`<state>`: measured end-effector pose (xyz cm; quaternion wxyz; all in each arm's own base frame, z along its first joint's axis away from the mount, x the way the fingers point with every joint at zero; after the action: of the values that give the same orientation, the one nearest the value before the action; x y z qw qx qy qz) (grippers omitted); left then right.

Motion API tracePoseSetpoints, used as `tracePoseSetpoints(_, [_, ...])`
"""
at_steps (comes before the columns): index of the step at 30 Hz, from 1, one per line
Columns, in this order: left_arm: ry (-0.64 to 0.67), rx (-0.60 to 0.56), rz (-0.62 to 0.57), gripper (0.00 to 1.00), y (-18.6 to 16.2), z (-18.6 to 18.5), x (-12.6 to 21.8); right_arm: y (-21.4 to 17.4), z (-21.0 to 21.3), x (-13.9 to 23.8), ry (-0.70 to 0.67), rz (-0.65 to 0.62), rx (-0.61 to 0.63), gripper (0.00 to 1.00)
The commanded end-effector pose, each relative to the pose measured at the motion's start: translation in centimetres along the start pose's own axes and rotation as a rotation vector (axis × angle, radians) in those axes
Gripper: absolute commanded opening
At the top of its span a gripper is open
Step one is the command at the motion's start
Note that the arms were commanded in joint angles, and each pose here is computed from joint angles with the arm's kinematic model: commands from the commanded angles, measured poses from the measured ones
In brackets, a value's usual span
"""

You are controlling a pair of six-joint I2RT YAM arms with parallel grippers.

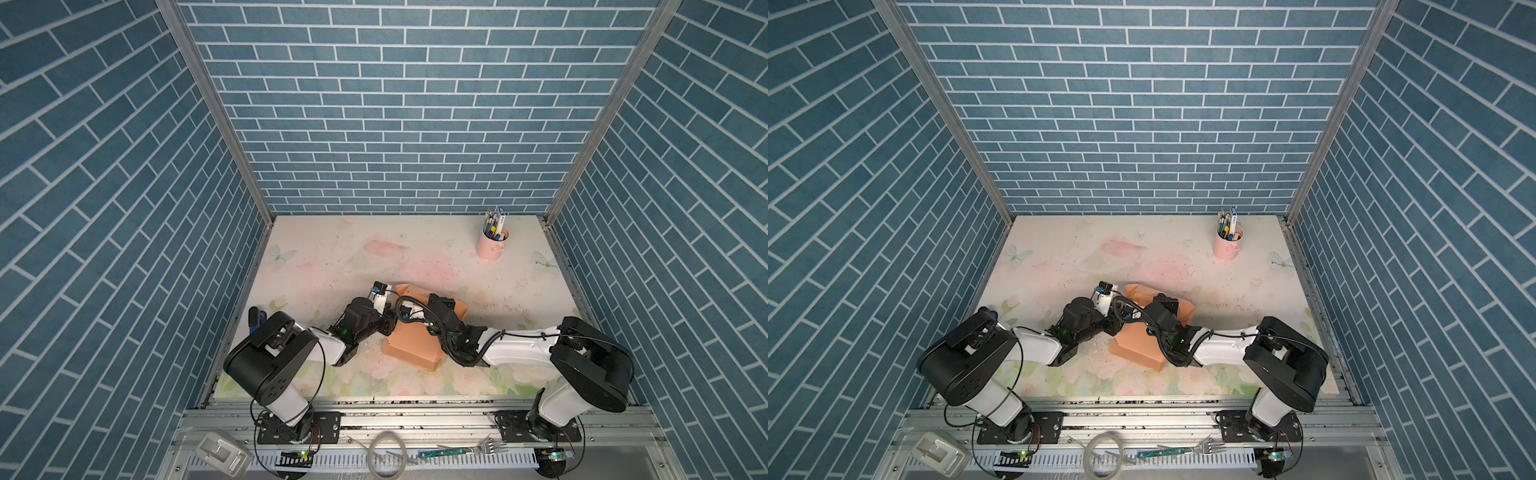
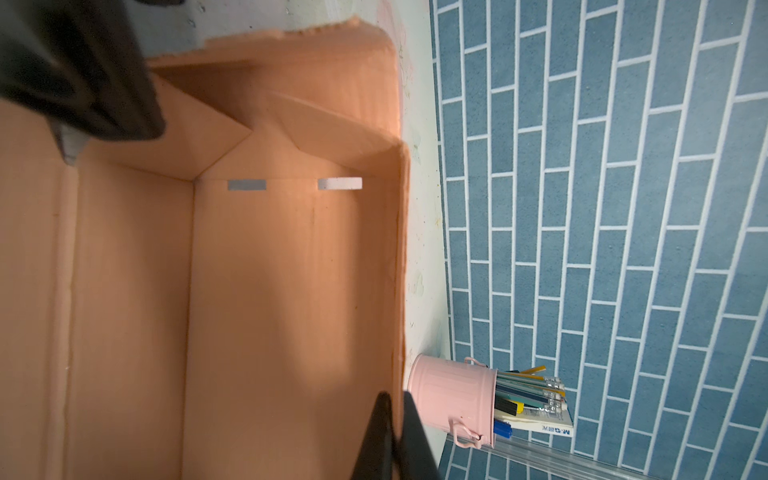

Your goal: Fold the paper box

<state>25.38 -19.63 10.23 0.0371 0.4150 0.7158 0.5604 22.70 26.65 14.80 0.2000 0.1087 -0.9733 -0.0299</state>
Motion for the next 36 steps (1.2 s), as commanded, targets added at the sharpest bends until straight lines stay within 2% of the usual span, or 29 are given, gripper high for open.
tracePoseSetpoints(1, [0.01, 0.01, -0.061, 0.48, 0.9, -0.1, 1.4, -0.1, -0.1, -0.1, 0.012, 0.004, 0.04, 0.07])
tracePoseSetpoints(6, [0.047, 0.02, -0.125, 0.49, 1.3, 0.1, 4.0, -0.3, 0.0, -0.2, 0.016, 0.006, 0.038, 0.06])
tracePoseSetpoints(10, [0.128, 0.035, -0.148, 0.49, 1.8, 0.9, 5.3, -0.4, 0.1, -0.2, 0.015, 0.005, 0.033, 0.06])
tracePoseSetpoints(15, [0.298, 0.074, -0.101, 0.53, 2.5, 3.4, 4.5, -0.3, 0.1, -0.1, 0.016, 0.004, 0.028, 0.06])
tracePoseSetpoints(18, [0.337, 0.095, -0.057, 0.54, 2.7, 4.7, 3.1, -0.3, 0.1, -0.1, 0.02, 0.003, 0.025, 0.06])
tracePoseSetpoints(21, [0.327, 0.087, -0.032, 0.54, 3.0, 5.2, 1.3, -0.3, 0.1, -0.1, 0.023, 0.002, 0.02, 0.06])
tracePoseSetpoints(28, [0.199, 0.068, 0.026, 0.54, 2.9, 5.0, -2.9, -0.3, 0.2, -0.1, 0.028, 0.007, 0.016, 0.06])
tracePoseSetpoints(36, [0.093, 0.041, 0.027, 0.5, 2.6, 4.2, -3.5, -0.3, 0.5, -0.1, 0.044, 0.015, 0.033, 0.06])
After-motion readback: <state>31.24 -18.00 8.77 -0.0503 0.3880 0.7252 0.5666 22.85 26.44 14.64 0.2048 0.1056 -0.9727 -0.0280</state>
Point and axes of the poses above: each gripper's point midway between its finger pads, its own x axis back along the fingers, its own z axis along the line the jaws close on, y = z × x, the point moved 8 cm from there along x, back along the fingers, and after that the axes turned 5 degrees about x, right-handed, at the moved point
